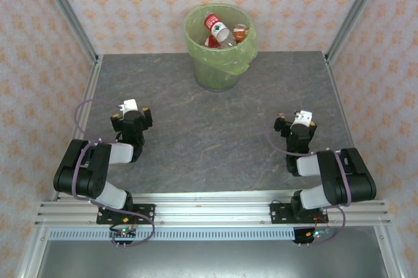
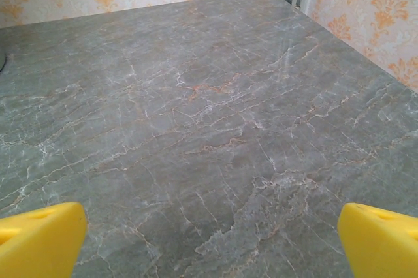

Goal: Put the plastic bottles in the bin

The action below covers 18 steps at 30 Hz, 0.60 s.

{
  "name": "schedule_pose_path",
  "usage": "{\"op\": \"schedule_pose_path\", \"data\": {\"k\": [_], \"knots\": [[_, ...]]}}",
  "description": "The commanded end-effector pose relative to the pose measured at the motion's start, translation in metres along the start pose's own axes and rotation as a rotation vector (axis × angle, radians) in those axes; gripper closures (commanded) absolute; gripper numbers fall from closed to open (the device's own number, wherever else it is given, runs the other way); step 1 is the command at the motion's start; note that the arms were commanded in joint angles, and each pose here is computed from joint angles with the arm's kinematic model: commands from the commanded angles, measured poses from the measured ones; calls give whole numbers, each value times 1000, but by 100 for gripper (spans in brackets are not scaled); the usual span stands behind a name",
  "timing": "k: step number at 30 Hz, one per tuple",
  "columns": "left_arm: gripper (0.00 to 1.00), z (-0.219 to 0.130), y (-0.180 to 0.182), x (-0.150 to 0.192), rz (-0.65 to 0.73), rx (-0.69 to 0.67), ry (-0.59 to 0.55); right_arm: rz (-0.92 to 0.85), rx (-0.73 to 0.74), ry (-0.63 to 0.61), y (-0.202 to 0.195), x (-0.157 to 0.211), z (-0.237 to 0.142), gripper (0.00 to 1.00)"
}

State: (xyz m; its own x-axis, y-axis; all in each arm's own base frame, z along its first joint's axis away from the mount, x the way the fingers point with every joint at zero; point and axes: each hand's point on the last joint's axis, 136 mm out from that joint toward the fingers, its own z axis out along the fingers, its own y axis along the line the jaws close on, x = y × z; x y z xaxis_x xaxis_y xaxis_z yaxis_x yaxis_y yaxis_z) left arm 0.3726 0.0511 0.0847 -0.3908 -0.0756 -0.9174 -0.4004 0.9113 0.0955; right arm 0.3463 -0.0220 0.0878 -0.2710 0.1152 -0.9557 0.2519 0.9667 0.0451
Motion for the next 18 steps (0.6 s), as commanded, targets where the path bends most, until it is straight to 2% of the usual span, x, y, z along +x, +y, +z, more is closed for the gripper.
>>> {"op": "schedule_pose_path", "data": {"k": [1, 3, 6, 8, 11, 13, 15, 18], "knots": [[0, -1, 1, -18, -21, -21, -59, 9, -25, -83, 5, -17, 6, 1], [0, -1, 2, -18, -20, -23, -57, 19, 6, -90, 4, -21, 16, 1], [0, -2, 2, -18, -21, -22, -58, 45, 150, 0, -14, -20, 29, 1], [0, -2, 1, -18, -20, -20, -59, 46, 179, 33, -17, -20, 40, 1], [0, -2, 1, -18, -20, -20, -59, 53, 138, 43, -15, -19, 40, 1], [0, -2, 1, -18, -20, -20, -59, -4, -65, 116, 17, -12, 45, 1], [0, -2, 1, -19, -20, -19, -60, 38, -120, 115, 16, -13, 45, 1], [0, -1, 1, -18, -20, -20, -59, 36, -120, 115, 15, -13, 45, 1]]}}
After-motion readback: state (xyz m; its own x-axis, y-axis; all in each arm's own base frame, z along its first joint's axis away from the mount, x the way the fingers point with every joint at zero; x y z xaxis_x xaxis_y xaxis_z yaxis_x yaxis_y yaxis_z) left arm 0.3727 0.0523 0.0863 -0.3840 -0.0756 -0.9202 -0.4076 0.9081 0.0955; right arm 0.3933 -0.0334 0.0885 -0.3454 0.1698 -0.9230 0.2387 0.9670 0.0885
